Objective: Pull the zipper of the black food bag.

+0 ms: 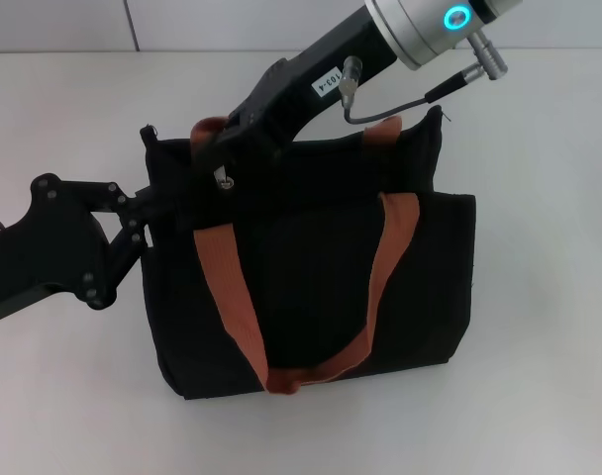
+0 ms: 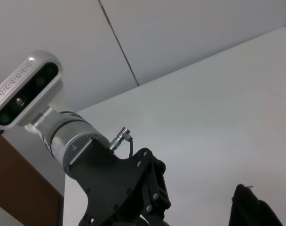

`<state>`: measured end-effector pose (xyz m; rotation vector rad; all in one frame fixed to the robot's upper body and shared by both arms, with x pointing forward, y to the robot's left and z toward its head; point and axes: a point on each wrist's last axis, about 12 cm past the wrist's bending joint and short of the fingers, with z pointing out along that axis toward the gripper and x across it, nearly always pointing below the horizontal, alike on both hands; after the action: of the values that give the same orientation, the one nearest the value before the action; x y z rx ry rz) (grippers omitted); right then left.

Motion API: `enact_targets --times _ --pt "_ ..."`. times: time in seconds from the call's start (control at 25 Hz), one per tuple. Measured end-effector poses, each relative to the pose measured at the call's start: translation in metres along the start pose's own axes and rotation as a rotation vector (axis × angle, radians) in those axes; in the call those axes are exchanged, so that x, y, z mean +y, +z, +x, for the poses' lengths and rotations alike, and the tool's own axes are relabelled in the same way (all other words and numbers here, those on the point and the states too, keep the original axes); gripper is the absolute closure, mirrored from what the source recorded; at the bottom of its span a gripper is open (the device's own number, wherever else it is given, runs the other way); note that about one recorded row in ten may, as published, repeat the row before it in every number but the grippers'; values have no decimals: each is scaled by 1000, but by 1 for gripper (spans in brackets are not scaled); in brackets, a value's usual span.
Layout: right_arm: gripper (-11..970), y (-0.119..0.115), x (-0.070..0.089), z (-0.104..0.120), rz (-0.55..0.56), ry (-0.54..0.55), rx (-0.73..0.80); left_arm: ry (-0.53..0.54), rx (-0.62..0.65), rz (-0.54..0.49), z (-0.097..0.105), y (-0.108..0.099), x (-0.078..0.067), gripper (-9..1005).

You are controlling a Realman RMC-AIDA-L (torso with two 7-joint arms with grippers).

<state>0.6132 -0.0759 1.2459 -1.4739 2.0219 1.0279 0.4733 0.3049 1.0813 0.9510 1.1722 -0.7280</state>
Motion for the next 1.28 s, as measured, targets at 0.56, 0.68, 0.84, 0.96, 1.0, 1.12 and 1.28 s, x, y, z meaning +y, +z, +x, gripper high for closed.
enact_targets --times 0.56,0.68,0.84,0.96,1.0,1.12,1.28 --pt "953 -8 12 4 85 -41 54 -5 4 -8 1 -2 -2 967" --pt "956 -8 12 3 101 -35 56 -8 2 -10 1 -2 -2 967" --pt "954 -6 12 2 113 -21 58 -16 -1 -11 2 -2 -4 967" --pt "949 -7 12 1 133 -3 61 -17 -1 -12 2 -2 -4 967" --pt "947 -8 12 1 141 3 59 -17 -2 -14 2 -2 -4 967" --pt "941 -13 13 1 169 23 54 -16 -4 -18 2 -3 -4 967" --pt "934 -19 14 7 217 48 59 -16 -5 -18 2 -3 -4 967"
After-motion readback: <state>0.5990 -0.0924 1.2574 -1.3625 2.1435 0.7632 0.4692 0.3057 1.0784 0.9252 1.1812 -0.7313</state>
